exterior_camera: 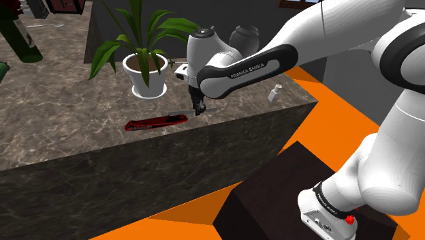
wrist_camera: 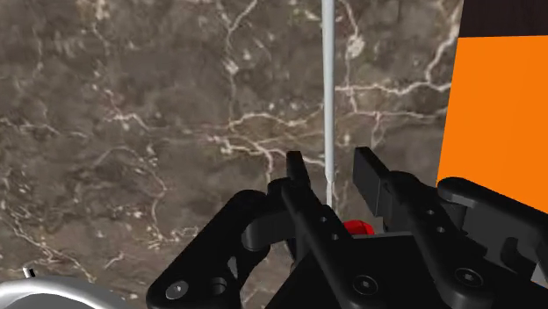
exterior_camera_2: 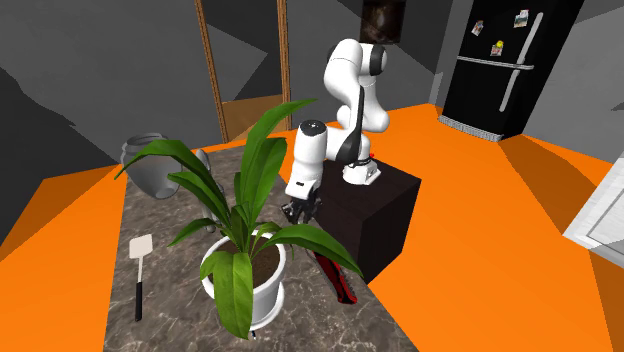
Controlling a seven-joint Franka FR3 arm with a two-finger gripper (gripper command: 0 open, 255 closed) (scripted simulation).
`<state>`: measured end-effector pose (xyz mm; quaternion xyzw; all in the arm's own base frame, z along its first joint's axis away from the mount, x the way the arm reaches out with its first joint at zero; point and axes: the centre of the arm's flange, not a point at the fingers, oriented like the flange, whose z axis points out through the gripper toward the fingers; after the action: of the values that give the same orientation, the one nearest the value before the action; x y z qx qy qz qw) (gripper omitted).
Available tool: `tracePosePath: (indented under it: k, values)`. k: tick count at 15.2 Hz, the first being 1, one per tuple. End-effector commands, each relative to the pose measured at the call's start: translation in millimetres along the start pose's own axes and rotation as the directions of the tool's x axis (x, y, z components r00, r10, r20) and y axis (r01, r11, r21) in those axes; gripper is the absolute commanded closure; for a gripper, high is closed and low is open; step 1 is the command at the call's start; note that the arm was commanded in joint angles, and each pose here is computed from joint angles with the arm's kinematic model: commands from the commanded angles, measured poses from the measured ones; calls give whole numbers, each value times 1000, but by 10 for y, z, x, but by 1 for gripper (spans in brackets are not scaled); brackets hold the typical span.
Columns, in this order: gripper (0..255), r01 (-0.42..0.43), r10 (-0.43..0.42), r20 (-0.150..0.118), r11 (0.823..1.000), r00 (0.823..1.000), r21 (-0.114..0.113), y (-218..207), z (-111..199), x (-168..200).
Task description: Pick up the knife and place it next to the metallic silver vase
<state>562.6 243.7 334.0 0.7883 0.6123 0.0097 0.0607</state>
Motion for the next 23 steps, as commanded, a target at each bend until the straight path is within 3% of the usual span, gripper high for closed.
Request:
tracePosePath:
  k: [1, 8, 23]
  values:
    - [255, 0, 0, 0, 1000, 1000, 0, 0, 0, 0]
    - [255, 0, 0, 0, 1000, 1000, 0, 0, 0, 0]
    - [255, 0, 0, 0, 1000, 1000, 0, 85, -786, -47]
